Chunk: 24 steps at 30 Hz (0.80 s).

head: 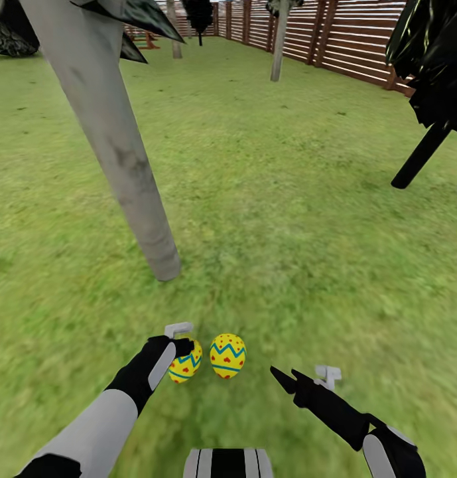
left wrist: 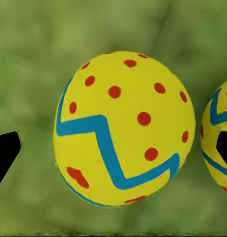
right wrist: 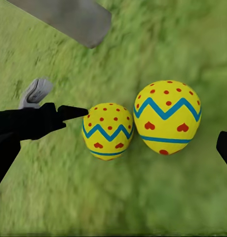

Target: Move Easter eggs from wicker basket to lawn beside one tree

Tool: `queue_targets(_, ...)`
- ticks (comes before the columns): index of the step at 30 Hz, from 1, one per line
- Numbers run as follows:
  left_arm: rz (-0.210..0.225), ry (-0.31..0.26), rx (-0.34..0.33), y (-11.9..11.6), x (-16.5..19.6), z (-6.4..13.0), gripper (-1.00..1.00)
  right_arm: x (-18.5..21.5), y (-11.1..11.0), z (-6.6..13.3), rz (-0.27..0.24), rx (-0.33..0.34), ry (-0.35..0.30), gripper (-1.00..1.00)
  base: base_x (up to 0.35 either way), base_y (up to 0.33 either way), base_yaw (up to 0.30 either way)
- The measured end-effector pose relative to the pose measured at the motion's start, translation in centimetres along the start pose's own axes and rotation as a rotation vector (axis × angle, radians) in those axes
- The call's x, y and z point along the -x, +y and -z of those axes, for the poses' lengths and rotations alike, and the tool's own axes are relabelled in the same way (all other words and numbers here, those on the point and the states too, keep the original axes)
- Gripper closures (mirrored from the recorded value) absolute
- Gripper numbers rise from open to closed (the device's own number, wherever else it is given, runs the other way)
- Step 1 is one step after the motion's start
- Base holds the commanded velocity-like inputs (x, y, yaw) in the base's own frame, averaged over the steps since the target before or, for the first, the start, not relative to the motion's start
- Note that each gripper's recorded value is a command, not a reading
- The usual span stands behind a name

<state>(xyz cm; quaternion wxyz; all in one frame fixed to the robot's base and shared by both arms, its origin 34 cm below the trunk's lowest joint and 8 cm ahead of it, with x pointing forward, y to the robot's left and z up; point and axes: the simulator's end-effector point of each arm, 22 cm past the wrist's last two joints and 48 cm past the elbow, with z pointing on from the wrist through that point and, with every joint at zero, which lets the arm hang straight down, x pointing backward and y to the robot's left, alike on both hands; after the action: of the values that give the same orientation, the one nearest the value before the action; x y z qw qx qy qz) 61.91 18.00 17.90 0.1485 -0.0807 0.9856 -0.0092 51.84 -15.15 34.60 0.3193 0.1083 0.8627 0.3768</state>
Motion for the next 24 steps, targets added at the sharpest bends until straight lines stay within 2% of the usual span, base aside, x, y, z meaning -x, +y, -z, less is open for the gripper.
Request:
queue_targets(15,0.005,-0.051,-0.005,-0.1,2.5,2.7,-1.0,1.9,2.1,0.9,0.035,0.028,-0.042,-1.0,-0.329,0.136,0.0)
queue_targets(19,-0.003,-0.033,-0.009,-0.3,2.4,3.5,-1.0,2.4,2.6,1.2,0.044,0.036,-0.053,-1.0,-0.328,0.163,0.049)
queue_targets(24,-0.022,0.004,-0.014,-0.4,2.4,4.7,-1.0,3.1,3.4,1.6,0.06,0.046,-0.07,-1.0,-0.302,0.112,0.2)
